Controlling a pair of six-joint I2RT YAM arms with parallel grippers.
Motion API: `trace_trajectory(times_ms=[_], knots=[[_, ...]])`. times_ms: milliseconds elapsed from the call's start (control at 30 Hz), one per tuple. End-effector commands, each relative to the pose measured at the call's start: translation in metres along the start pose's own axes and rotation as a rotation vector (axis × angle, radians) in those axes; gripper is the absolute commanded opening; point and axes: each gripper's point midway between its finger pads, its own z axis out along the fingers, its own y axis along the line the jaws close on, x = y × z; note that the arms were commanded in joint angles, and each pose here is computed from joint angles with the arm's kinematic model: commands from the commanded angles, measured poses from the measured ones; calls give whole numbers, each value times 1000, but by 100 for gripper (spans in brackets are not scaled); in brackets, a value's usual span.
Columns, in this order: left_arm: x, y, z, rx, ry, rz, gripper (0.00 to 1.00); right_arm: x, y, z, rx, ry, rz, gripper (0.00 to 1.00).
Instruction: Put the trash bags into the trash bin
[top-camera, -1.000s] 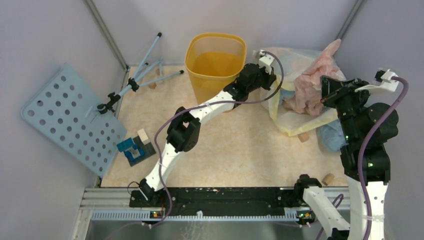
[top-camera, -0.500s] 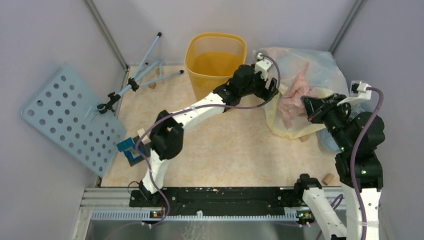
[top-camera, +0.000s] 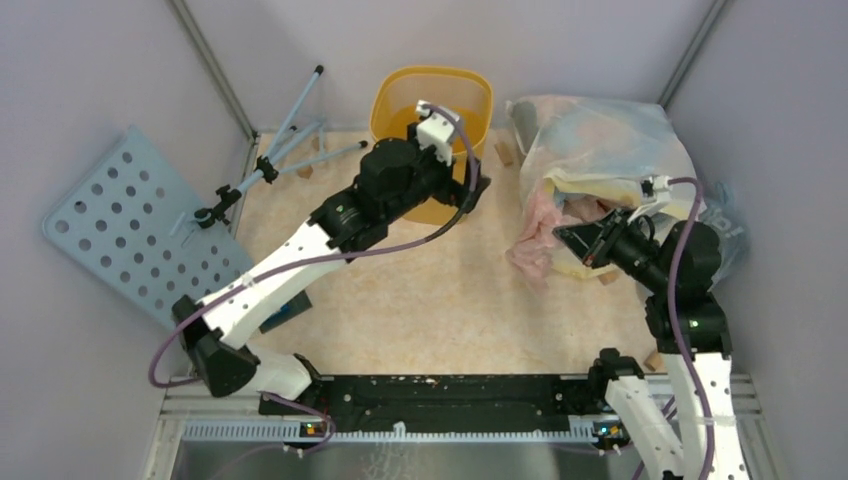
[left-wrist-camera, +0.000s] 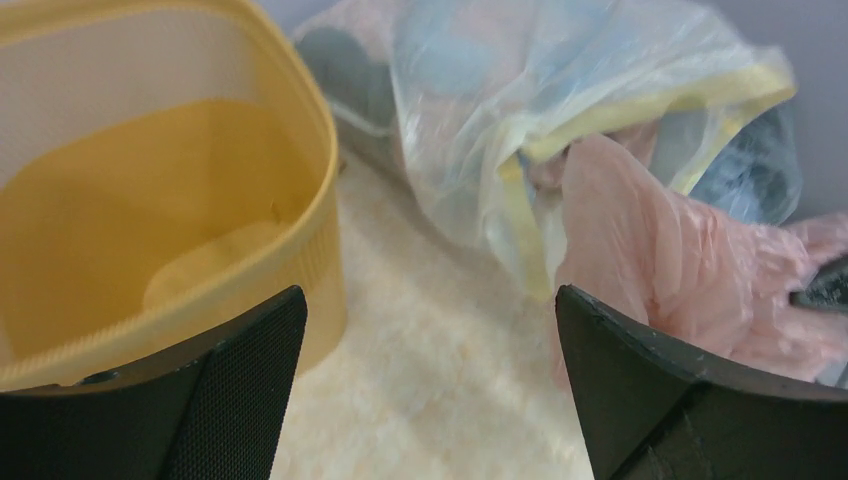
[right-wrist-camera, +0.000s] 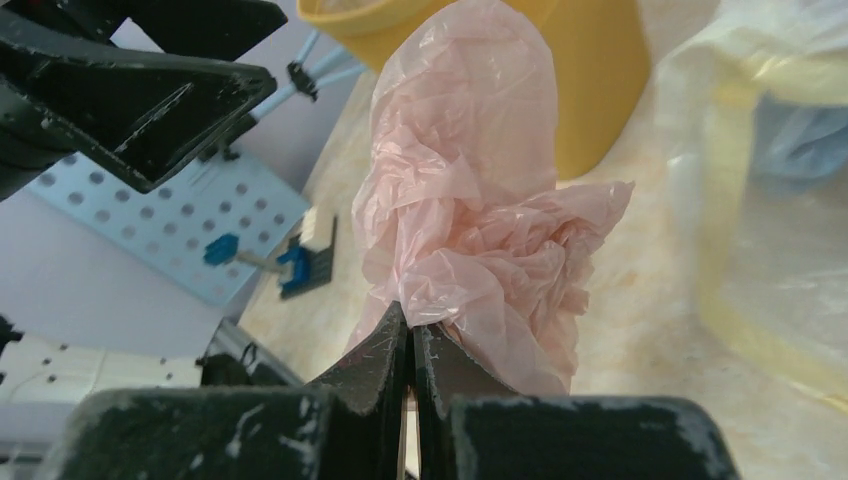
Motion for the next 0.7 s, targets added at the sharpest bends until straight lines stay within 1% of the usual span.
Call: trace_trajectory(times_ms=[0, 100, 200, 400, 533, 567, 600, 667], knots=[[38, 22, -54, -112, 101, -30, 99, 19, 23, 14, -207, 96, 72, 0], [61, 35, -86, -191, 151, -76, 99, 29, 18, 27, -174, 114, 55, 0], [83, 36, -109, -198, 196, -120, 99, 46, 25, 44, -179, 161, 49, 0], [114, 35, -135, -199, 245, -172, 99, 80, 59, 78, -243, 263, 23, 0], [129, 47, -150, -282, 292, -200, 99, 89, 84, 86, -316, 308, -24, 0], [130, 49, -154, -293, 294, -203, 99, 91, 79, 87, -290, 316, -28, 0], [132, 49, -157, -296, 293, -204, 99, 95, 65, 90, -215, 326, -30, 0], [135, 49, -161, -294, 290, -212, 99, 106, 27, 93, -26, 347, -41, 25]])
